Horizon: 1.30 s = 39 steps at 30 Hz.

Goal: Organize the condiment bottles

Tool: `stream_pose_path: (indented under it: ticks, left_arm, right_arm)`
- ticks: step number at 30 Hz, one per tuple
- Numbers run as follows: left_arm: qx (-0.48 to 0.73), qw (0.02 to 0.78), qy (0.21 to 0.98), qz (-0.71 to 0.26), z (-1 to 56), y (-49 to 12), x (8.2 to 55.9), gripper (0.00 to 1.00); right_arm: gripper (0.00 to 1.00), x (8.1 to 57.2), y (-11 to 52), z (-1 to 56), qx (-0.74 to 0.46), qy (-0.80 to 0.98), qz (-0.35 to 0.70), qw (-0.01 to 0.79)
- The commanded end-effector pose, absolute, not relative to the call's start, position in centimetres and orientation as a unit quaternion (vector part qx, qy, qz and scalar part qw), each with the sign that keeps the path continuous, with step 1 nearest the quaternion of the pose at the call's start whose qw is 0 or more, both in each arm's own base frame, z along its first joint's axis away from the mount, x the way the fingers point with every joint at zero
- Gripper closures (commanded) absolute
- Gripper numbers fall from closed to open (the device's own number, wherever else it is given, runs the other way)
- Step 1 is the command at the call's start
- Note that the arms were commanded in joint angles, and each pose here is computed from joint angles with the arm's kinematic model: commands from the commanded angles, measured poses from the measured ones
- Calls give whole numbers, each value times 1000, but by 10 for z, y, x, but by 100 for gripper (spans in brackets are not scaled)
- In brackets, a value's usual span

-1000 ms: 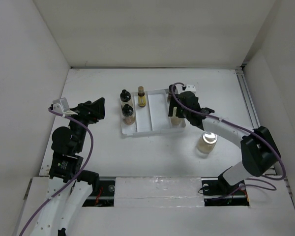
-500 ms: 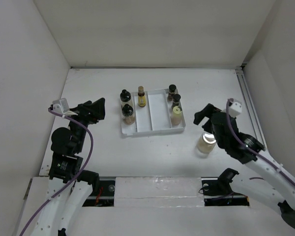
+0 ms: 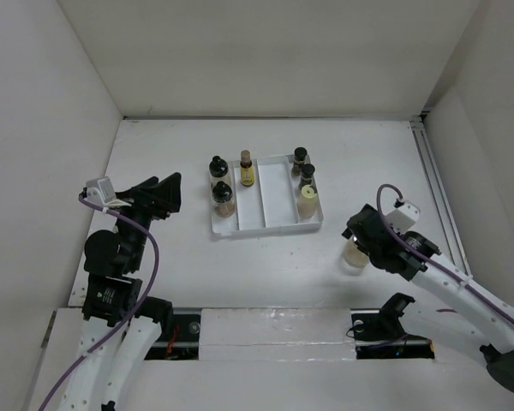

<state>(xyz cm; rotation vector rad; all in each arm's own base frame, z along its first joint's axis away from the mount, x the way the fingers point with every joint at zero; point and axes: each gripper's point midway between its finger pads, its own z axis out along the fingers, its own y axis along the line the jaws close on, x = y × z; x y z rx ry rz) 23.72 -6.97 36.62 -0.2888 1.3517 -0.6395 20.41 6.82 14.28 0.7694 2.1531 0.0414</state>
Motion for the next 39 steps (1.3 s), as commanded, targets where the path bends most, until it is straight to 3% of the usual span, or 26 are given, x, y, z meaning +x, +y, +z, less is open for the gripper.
stream_pose_path:
  ticks: [1,10,23,28,39]
  left_arm:
    - [-123,735,589,-312,384,-74,231,31]
    - [-110,741,573,-332,399,-79,216,31]
    - [-107,740,578,-328,395,-79,218,31]
    - [-107,740,578,-328,395,-79,218,31]
    - [-107,742,574,-329,397,-79,216,31]
  right_arm:
    - [0,211,53,151,342,839,-5,423]
    - [2,244,46,138,310,866,-19,392]
    - [2,242,82,110,247,898,1,364]
    - [16,246,85,110,240,900,9,363]
    - [8,230,96,106,218,915,12,340]
